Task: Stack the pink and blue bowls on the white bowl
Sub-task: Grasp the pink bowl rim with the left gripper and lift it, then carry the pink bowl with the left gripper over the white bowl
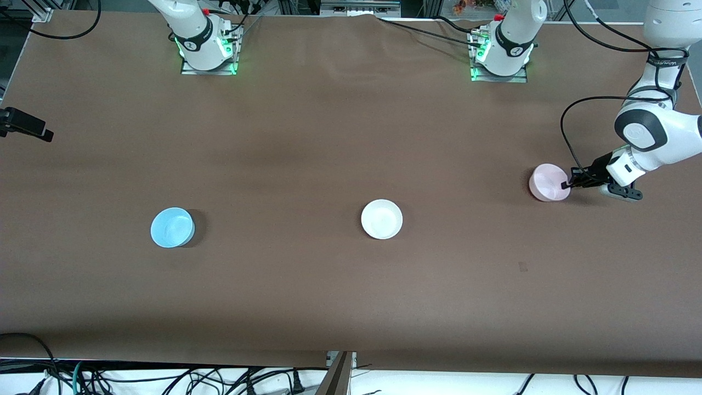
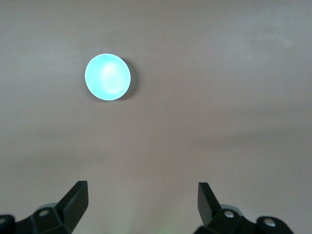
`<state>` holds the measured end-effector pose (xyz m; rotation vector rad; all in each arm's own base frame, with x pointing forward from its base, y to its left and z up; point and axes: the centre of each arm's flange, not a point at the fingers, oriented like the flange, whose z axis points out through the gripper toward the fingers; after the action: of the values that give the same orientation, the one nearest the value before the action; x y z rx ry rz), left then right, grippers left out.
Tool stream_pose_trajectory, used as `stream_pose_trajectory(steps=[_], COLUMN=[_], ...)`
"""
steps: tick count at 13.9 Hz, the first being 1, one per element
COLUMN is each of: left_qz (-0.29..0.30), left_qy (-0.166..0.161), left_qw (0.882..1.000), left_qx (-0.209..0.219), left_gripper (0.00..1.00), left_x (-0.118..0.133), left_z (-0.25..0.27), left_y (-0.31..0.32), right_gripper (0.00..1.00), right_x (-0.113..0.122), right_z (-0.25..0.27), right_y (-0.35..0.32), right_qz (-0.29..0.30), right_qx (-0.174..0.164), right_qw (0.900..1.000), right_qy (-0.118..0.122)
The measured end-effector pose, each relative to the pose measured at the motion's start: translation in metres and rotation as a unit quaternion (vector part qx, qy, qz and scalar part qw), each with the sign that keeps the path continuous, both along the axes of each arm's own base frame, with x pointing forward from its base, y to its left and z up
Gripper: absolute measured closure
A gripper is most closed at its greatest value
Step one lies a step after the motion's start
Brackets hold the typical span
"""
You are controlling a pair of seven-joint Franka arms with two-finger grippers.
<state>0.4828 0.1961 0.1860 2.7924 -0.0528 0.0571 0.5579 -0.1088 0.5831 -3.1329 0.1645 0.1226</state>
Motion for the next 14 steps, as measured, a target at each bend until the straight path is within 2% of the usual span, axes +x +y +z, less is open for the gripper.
stream_pose_trajectory(steps=[3, 5, 7, 9, 14], left_qz=[0.008, 0.022, 0.027, 0.03, 0.067], left_qy=[-0.005, -0.006, -0.004, 0.012, 0.043], left_qw=[1.0, 0.999, 0.999, 0.999, 0.997], left_qx=[-0.015, -0.033, -0.041, -0.031, 0.024], left_gripper=[0.97, 0.97, 0.97, 0.97, 0.97], left_x=[0.017, 0.053, 0.093, 0.122, 0.142], left_z=[0.014, 0.043, 0.071, 0.094, 0.122], left_y=[-0.005, -0.033, -0.099, -0.188, -0.364], right_gripper=[0.0, 0.0, 0.0, 0.0, 0.0], right_x=[0.0, 0.0, 0.0, 0.0, 0.002], right_z=[0.0, 0.0, 0.0, 0.0, -0.003], right_y=[0.0, 0.0, 0.0, 0.0, 0.0], right_qz=[0.0, 0.0, 0.0, 0.0, 0.0], right_qx=[0.0, 0.0, 0.0, 0.0, 0.0], right_qw=[1.0, 1.0, 1.0, 1.0, 1.0], right_qy=[0.0, 0.0, 0.0, 0.0, 0.003])
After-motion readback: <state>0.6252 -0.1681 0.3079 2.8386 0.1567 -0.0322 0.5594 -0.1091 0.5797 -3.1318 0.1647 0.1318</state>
